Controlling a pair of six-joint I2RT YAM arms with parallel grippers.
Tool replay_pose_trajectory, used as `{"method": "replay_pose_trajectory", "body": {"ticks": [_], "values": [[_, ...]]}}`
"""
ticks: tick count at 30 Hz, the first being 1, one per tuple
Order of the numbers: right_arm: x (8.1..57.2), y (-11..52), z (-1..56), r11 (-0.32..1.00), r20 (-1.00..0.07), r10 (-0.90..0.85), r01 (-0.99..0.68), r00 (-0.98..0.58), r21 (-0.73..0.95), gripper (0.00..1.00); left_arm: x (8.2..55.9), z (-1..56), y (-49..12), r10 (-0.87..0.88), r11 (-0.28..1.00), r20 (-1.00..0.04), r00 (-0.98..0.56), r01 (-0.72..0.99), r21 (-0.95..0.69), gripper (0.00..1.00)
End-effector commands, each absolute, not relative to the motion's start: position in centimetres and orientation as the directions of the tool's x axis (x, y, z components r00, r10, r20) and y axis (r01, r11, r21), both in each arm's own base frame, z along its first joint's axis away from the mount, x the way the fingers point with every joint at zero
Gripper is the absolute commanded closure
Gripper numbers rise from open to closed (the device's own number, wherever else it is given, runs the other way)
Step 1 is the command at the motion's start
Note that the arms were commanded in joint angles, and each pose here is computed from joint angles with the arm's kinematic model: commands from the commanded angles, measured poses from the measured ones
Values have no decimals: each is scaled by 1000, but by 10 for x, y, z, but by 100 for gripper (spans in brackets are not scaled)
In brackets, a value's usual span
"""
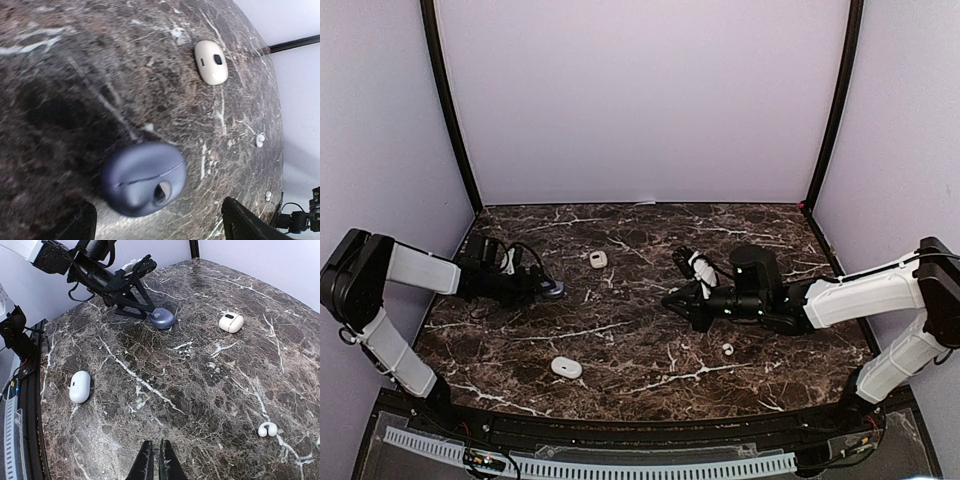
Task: Insert the wireless bluetooth earbuds into the charging case
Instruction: Place the charging case with the earbuds at the center of the board, then pick up the charging case from the center of the board.
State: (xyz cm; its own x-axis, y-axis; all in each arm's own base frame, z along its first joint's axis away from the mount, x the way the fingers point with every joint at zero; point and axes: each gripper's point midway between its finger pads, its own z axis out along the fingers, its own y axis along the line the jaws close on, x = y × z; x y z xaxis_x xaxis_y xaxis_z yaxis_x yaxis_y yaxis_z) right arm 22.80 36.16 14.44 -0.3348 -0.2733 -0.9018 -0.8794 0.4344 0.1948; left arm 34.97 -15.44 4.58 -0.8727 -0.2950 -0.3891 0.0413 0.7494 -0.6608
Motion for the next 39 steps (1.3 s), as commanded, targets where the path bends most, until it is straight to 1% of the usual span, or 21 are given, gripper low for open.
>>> {"method": "replay_pose_trajectory", "body": {"ticks": [1,5,8,10,12,15,18,21,24,29,32,34,37,39], "values": [[235,362,159,432,-930,-258,-892,-261,131,91,310,39,-132,-256,855,-368,-894,-31,-518,1],[237,364,160,427,-934,-259,-896,-248,120,85,277,50,-143,-172,910,-401,-900,11,-415,1],[237,364,161,430,-936,-253,-895,-244,117,81,255,56,-146,-183,936,-392,-902,-39,-349,1],[238,362,160,436,-937,-247,-892,-245,119,73,238,60,-151,-211,935,-368,-906,-77,-347,1],[237,361,160,438,-939,-241,-891,-246,121,62,220,61,-156,-258,925,-328,-909,-134,-356,1],[235,362,158,421,-937,-243,-898,-251,131,48,198,61,-167,-287,907,-288,-913,-162,-389,2],[234,366,154,409,-931,-253,-901,-264,145,39,181,59,-182,-241,918,-282,-929,-123,-378,2],[231,364,153,405,-932,-241,-900,-272,158,25,166,54,-188,-156,956,-296,-942,-68,-286,1],[230,362,157,407,-941,-220,-901,-259,153,16,159,50,-186,-130,976,-302,-944,-68,-207,1],[230,361,153,406,-941,-229,-903,-249,140,12,154,48,-193,-93,981,-309,-947,-34,-190,1],[230,361,153,406,-942,-229,-904,-244,135,9,151,50,-199,-37,983,-307,-951,20,-180,1],[231,361,153,409,-944,-227,-903,-241,132,2,148,49,-201,-11,984,-286,-958,40,-173,1],[231,361,153,408,-945,-223,-904,-238,132,1,140,48,-204,24,985,-239,-971,64,-159,1],[231,362,154,401,-947,-221,-907,-234,131,1,137,49,-207,42,983,-226,-973,80,-163,1]]}}
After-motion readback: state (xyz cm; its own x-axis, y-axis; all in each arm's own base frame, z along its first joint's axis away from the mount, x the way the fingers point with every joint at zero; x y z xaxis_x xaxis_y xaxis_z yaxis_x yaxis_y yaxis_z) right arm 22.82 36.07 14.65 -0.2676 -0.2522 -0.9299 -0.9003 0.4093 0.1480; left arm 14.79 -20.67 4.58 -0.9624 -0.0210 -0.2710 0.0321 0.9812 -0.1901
